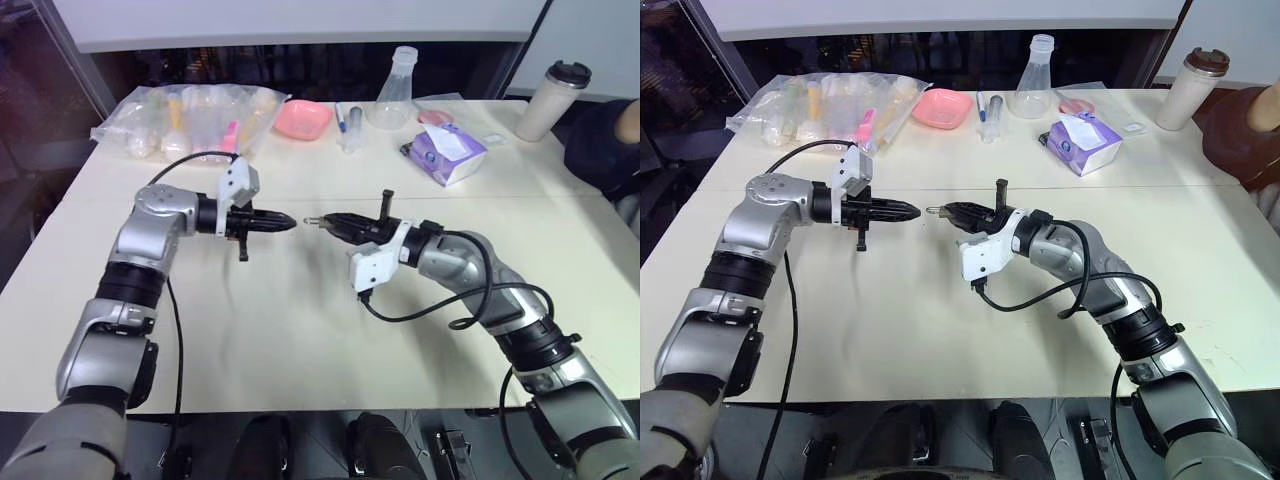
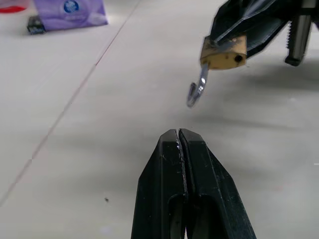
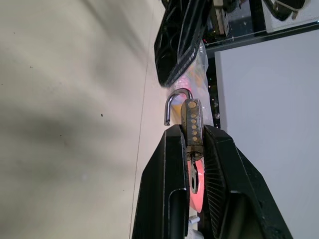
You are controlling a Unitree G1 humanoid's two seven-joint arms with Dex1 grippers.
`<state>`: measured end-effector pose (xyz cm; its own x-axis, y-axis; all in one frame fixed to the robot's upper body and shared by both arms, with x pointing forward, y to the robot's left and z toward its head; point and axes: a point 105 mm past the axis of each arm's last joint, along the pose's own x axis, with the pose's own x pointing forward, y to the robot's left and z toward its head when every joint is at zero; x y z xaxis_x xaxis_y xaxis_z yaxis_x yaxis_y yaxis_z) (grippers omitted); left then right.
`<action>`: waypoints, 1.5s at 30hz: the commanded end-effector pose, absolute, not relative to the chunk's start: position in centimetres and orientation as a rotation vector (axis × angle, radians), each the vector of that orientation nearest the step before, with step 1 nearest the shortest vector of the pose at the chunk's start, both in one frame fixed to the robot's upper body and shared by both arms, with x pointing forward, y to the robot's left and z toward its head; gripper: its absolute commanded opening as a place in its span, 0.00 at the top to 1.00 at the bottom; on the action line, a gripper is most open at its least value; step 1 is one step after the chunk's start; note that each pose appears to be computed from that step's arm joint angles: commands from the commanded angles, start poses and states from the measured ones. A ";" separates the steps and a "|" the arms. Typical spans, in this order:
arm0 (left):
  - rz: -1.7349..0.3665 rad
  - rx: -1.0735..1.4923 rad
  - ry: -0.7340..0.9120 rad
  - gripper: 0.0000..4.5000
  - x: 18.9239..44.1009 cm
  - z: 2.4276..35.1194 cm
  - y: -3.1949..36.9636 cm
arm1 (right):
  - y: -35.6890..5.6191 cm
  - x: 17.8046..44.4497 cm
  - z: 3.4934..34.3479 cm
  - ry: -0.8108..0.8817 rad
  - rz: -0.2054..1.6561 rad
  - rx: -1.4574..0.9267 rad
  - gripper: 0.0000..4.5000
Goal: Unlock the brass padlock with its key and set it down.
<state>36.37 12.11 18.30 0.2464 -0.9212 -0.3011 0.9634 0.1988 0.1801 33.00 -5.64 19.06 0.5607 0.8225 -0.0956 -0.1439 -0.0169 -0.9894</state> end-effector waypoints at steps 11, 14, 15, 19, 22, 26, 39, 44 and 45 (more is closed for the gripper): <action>-1.193 0.381 0.055 1.00 37.2 20.5 13.9 | -6.1 34.9 17.6 -0.637 0.798 -1.410 1.00; -1.166 0.374 0.040 1.00 37.4 20.8 14.0 | -6.5 36.7 16.0 -0.611 0.768 -1.478 1.00; -1.166 0.373 0.039 1.00 37.3 20.8 14.0 | -6.5 37.0 15.7 -0.603 0.768 -1.474 1.00; -1.156 0.372 0.034 1.00 37.0 20.7 14.0 | -6.2 37.4 13.6 -0.570 0.811 -1.452 1.00; -1.143 0.369 0.034 1.00 36.8 20.6 14.2 | -5.8 37.2 12.6 -0.558 0.851 -1.439 1.00; -1.136 0.364 0.038 1.00 36.4 20.4 14.3 | -5.4 36.3 11.3 -0.531 0.923 -1.418 0.78; -1.141 0.356 0.041 1.00 36.3 20.5 14.0 | -7.2 33.2 11.6 -0.405 1.039 -1.339 0.01; -1.179 0.344 0.074 1.00 35.6 20.2 14.1 | -9.8 32.9 14.0 -0.241 0.983 -1.080 0.01; -1.199 0.344 0.086 1.00 35.2 20.1 14.2 | -10.3 32.7 14.5 -0.201 0.979 -1.002 0.01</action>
